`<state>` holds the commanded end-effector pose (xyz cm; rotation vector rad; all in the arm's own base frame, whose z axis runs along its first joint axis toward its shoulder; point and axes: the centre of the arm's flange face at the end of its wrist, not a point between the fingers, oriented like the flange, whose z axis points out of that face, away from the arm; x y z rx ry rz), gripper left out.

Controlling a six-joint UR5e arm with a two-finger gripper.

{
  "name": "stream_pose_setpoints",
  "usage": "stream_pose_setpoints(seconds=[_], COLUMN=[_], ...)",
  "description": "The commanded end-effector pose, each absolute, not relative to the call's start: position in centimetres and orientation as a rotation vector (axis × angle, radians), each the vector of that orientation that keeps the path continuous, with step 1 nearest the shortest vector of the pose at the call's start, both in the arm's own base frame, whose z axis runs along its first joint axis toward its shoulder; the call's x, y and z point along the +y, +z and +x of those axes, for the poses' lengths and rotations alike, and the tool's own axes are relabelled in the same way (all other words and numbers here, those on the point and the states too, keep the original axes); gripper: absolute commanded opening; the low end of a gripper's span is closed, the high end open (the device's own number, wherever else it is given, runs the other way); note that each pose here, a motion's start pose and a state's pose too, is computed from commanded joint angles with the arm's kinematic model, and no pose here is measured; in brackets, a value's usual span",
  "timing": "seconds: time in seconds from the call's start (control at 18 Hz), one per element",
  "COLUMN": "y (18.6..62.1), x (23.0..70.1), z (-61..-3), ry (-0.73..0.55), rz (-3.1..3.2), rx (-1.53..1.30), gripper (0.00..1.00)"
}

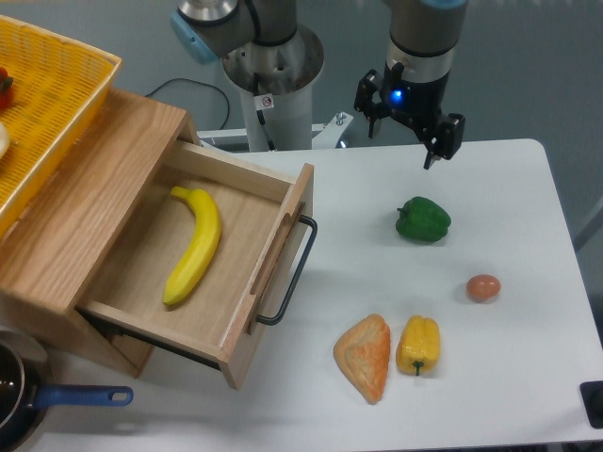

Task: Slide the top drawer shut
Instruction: 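Move the gripper down toward the open drawer's front panel and handle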

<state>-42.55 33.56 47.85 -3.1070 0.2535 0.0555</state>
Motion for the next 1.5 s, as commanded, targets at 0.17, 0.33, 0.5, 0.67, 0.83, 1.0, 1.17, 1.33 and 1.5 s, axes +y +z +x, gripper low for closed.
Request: stream_pose_setpoints(seconds=[0.17, 0.33, 0.5, 0.67, 0.83, 1.0, 1.17, 1.33, 1.5], y=[46.8, 45.8, 45.4, 44.9, 44.0, 44.2, 44.0, 43.6, 43.4], x=[33.7, 34.3, 35.2, 36.4, 36.9, 37.6, 39.0, 40.2, 40.7], z=[-42.8, -43.4, -44.7, -45.0, -45.2, -45.1, -45.5, -45.1, -45.1], ry=[0.039, 0.029, 0.066, 0.099, 0.076, 0.089, 0.151, 0.14, 0.115], rz=[-3.112, -3.113, -3.104, -3.089, -3.094, -3.081, -3.037, -3.033, -3.006], rx=[0.235, 0.228, 0.056, -0.056, -0.094, -0.197, -0.295, -0.32, -0.426], gripper=[1.0, 1.0, 1.0, 1.0, 1.0, 1.0, 1.0, 1.0, 1.0])
